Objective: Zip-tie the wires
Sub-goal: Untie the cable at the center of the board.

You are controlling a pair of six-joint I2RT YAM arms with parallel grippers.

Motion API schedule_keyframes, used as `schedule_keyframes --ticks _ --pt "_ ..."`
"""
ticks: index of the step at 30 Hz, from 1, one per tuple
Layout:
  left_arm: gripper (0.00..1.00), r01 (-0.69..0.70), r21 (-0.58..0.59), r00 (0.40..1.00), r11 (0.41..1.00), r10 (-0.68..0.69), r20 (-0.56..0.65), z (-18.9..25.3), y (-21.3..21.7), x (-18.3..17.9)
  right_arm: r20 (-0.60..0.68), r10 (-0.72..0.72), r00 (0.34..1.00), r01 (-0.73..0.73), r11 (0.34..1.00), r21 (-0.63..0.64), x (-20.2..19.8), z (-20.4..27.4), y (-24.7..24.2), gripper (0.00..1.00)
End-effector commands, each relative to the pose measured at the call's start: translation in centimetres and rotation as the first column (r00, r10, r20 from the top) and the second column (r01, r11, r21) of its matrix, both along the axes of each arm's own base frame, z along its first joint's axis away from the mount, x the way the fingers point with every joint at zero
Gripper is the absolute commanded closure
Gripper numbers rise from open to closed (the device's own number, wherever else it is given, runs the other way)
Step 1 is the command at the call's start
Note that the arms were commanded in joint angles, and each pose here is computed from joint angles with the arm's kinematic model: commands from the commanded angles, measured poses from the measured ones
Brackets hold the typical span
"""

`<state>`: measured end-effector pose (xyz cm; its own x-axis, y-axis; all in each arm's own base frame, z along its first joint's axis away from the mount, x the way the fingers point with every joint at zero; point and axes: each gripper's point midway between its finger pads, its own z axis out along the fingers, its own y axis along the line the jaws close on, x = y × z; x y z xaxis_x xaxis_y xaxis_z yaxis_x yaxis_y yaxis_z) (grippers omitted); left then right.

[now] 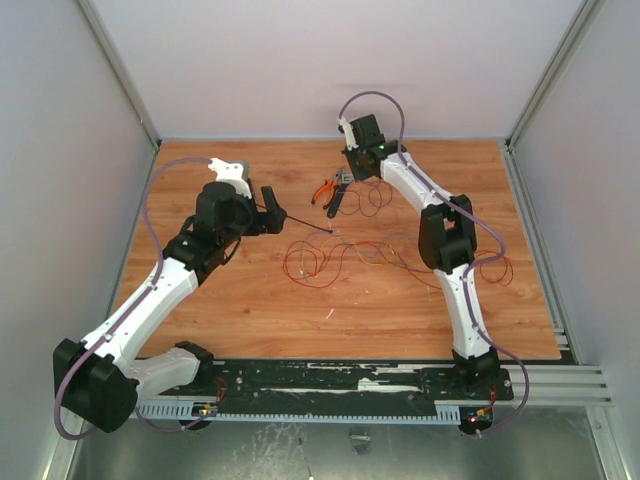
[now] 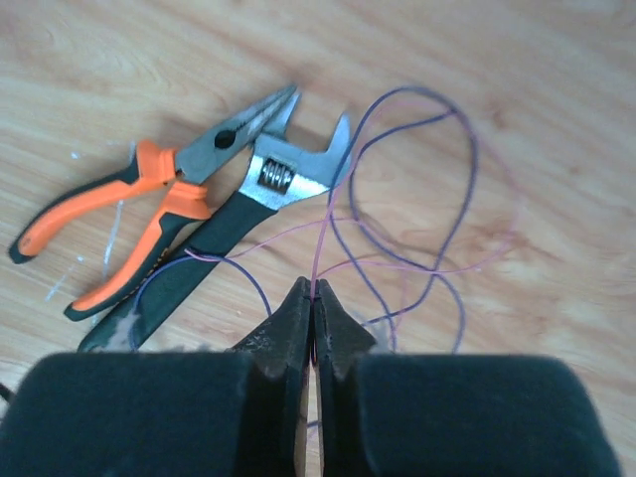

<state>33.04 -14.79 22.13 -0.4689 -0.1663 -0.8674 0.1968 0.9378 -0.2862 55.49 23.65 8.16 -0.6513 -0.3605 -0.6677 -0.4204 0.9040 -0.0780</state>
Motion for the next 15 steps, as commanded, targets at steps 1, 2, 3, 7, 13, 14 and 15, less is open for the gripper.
schedule_keyframes --ticks 1,2,3,7,13,14,15 --pt "0.03 0.017 -0.034 0.999 0.999 -0.016 0.035 1.1 -0.4 0.3 0.267 -0.023 0.964 0.009 0.998 0.054 1.4 14.1 -0.2 1.0" --pt "0.03 0.02 -0.037 0.999 0.999 -0.018 0.042 1.3 -0.5 0.3 0.311 -0.031 0.95 0.009 0.997 0.071 1.4 16.5 -0.3 1.0" --pt "0.03 0.021 -0.038 0.999 0.999 -0.02 0.049 1.5 -0.5 0.4 0.359 -0.04 0.932 0.007 0.996 0.093 1.2 19.2 -0.4 1.0" --pt "0.03 0.032 -0.037 0.998 0.999 -0.029 0.063 1.9 -0.5 0.3 0.575 -0.057 0.816 -0.081 0.974 0.211 -0.3 30.7 -0.2 1.0" --pt "0.03 0.041 -0.051 0.997 0.998 -0.037 0.067 1.9 -0.7 0.7 0.797 -0.041 0.603 -0.336 0.893 0.3 -6.3 44.8 0.7 1.0" --pt "0.03 0.052 -0.06 0.996 0.997 -0.048 0.072 2.2 -1.0 1.0 0.819 -0.036 0.573 -0.376 0.876 0.302 -7.4 46.4 0.8 1.0" --pt "0.03 0.063 -0.071 0.995 0.995 -0.057 0.082 2.6 -1.3 1.3 0.838 -0.036 0.544 -0.411 0.86 0.304 -8.3 47.9 0.9 1.0"
